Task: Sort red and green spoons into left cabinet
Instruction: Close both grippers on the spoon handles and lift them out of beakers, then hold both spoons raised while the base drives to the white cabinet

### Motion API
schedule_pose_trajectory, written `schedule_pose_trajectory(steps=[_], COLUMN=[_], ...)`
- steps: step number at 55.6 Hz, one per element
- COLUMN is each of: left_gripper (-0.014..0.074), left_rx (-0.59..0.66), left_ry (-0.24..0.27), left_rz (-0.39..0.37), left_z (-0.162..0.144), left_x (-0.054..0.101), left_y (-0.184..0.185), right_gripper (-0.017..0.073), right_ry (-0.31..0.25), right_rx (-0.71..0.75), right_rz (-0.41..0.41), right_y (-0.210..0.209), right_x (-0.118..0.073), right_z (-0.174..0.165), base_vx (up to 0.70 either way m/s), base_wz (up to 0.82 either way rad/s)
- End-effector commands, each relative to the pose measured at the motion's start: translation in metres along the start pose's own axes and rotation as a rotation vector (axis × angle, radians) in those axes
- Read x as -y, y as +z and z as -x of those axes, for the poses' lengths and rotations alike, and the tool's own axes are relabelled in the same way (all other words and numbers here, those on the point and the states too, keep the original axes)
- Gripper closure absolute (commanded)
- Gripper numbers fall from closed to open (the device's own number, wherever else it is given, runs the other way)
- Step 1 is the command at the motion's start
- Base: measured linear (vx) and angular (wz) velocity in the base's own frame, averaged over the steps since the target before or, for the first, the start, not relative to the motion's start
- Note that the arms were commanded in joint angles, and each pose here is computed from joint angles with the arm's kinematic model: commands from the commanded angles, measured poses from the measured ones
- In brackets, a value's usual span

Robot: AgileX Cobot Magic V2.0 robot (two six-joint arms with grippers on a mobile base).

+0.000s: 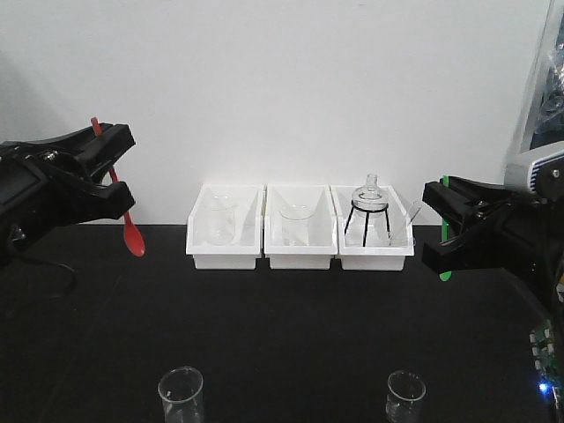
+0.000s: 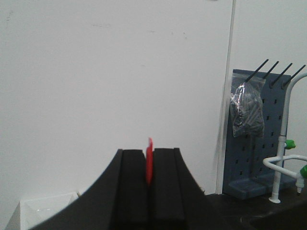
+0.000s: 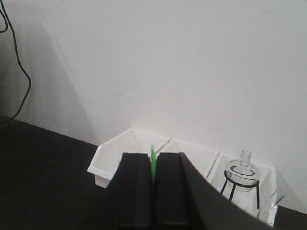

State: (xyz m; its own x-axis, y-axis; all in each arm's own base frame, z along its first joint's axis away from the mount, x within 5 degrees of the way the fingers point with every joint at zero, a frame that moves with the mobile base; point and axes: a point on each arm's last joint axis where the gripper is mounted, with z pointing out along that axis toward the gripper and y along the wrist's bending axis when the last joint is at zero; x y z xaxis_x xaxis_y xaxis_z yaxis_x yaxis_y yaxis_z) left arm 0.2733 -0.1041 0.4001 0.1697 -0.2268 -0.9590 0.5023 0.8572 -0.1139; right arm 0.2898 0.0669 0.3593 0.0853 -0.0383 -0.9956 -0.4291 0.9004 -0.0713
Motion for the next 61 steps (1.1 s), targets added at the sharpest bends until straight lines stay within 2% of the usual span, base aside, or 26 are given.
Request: schedule_pose_trajectory(steps=[1, 29, 61], left_gripper=[0.0600, 0.0600, 0.0600], left_rx=[0.118, 0.119, 0.119], left_ry=[-0.011, -0.011, -0.011], left_rz=[-0.041, -0.042, -0.042], left_z=[0.0252, 0.0253, 0.0253], left_x=[0.0076, 0.0077, 0.0077], left_y=[-0.0039, -0.0040, -0.0040], right_gripper=[0.0568, 0.0568, 0.0568], right_ry=[-0.002, 0.000, 0.000], right_rx=[0.103, 0.095, 0.098], right_rz=[0.025, 0.023, 0.025], right_y=[-0.0048, -0.0034, -0.0034], right_x=[-0.0030, -0.0025, -0.0027], right_z=[0.0221, 0.0200, 0.0203], base_vx=[0.00, -0.05, -0.22], base_wz=[0.00, -0.02, 0.03])
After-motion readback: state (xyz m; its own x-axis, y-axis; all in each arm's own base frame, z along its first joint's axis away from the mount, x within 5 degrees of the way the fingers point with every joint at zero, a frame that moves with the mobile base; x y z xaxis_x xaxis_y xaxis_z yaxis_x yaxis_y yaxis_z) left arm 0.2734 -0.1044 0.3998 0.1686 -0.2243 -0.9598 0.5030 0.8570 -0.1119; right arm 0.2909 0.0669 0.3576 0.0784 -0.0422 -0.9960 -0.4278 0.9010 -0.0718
